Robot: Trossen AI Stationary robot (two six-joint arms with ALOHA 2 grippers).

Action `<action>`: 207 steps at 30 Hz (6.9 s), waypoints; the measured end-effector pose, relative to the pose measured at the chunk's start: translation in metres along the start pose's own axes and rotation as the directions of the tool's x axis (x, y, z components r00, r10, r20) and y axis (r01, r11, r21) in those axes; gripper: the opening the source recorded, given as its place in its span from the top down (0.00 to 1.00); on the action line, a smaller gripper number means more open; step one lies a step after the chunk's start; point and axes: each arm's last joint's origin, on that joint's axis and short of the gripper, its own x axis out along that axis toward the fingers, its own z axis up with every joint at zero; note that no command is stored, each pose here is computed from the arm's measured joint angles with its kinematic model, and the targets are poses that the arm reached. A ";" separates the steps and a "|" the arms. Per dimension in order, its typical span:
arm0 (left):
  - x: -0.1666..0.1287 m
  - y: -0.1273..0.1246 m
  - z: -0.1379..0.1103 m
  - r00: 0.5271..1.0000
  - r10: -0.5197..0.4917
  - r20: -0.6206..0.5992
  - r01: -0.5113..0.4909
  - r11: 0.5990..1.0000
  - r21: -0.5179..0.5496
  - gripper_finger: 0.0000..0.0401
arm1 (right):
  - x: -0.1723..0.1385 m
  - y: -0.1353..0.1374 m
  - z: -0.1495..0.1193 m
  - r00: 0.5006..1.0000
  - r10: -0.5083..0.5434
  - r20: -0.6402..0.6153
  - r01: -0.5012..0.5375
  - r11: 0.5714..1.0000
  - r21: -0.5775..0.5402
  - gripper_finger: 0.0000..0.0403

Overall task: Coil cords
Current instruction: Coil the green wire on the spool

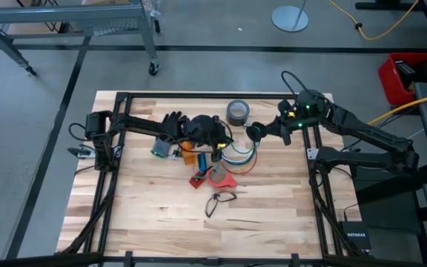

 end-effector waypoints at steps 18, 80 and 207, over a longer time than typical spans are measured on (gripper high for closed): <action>-0.006 0.060 -0.005 0.997 0.080 -0.001 -0.078 0.968 -0.239 1.00 | 0.010 -0.010 -0.013 0.985 -0.005 -0.175 0.012 0.999 0.038 0.97; -0.018 0.097 0.044 0.993 0.042 0.110 0.010 0.899 -0.439 1.00 | 0.104 -0.057 -0.015 0.867 -0.453 -0.206 0.465 0.885 0.011 0.97; -0.005 0.011 0.029 0.989 -0.056 -0.136 0.051 0.998 -0.041 0.81 | -0.021 0.020 0.018 0.952 0.004 0.306 0.012 0.999 -0.051 0.97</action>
